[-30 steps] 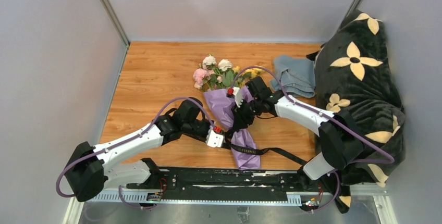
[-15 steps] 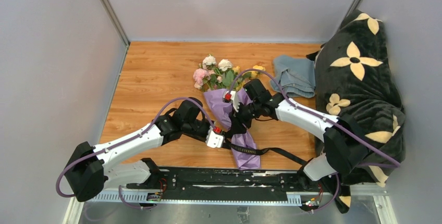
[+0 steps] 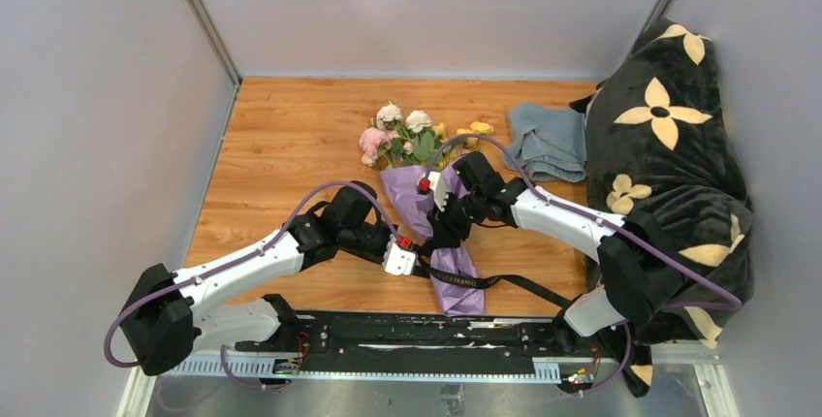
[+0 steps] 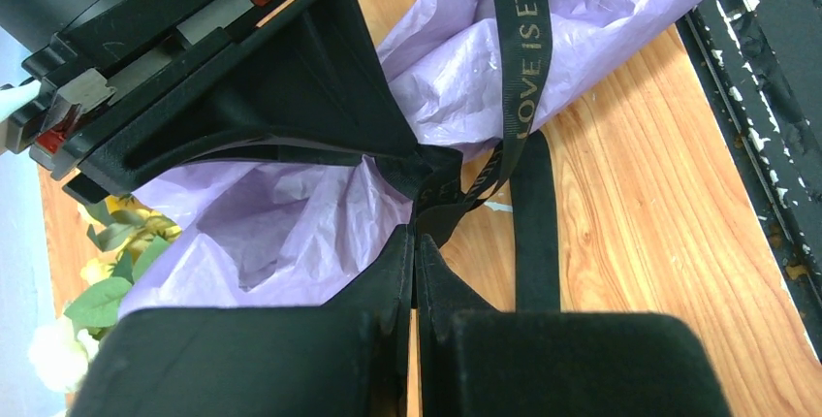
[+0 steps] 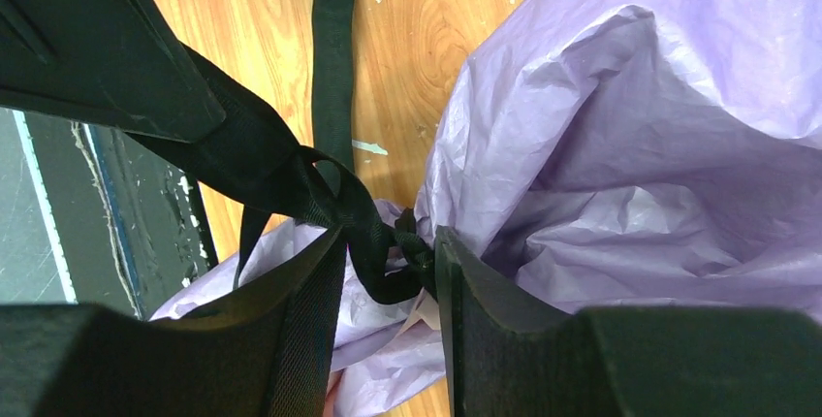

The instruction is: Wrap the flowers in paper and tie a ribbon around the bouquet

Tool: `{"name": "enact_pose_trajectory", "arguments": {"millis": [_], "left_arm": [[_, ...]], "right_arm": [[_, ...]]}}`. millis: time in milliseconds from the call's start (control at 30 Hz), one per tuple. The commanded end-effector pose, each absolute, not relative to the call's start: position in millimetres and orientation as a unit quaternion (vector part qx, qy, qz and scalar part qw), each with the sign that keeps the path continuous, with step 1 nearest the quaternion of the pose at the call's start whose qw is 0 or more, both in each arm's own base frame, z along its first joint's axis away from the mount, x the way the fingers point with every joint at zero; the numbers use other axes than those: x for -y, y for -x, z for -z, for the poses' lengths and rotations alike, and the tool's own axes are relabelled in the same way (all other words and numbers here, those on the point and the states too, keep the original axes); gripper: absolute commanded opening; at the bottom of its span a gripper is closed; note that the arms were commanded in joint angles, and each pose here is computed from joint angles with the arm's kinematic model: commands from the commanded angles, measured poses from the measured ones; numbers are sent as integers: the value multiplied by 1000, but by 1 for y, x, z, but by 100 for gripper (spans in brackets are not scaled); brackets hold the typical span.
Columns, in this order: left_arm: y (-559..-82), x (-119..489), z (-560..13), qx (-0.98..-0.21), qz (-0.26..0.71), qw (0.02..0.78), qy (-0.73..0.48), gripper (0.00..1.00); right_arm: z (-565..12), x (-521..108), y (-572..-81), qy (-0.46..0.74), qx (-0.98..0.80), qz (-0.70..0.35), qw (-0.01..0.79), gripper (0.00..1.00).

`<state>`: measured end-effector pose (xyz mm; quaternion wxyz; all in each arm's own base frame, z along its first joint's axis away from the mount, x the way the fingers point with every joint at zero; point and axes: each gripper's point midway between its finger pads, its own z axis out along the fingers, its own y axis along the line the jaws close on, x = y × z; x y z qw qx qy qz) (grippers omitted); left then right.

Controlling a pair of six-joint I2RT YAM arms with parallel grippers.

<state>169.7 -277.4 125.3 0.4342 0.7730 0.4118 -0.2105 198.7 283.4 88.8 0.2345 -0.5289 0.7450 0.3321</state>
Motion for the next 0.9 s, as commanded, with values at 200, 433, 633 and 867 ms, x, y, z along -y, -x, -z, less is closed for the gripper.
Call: {"name": "enact_pose_trajectory", "arguments": {"millis": [200,433,633,867], "left_arm": [[-168,274,-127,-401,207,430,-782,0],[-160,259,-96,-298,161,389,-857,0],[-162,272,-98,-276,173,403,-855,0],[-166,277,-92,-279,173,412,-850,0]], "right_arm": [[-102,-288,-195,530,-734,-341,255,6],[-130,-277,-200,485,-744,-360,287,5],[-119,-271,-203,460,-758,-359,294,7],[-99,-271,-207,435,-779,-351,284,19]]}}
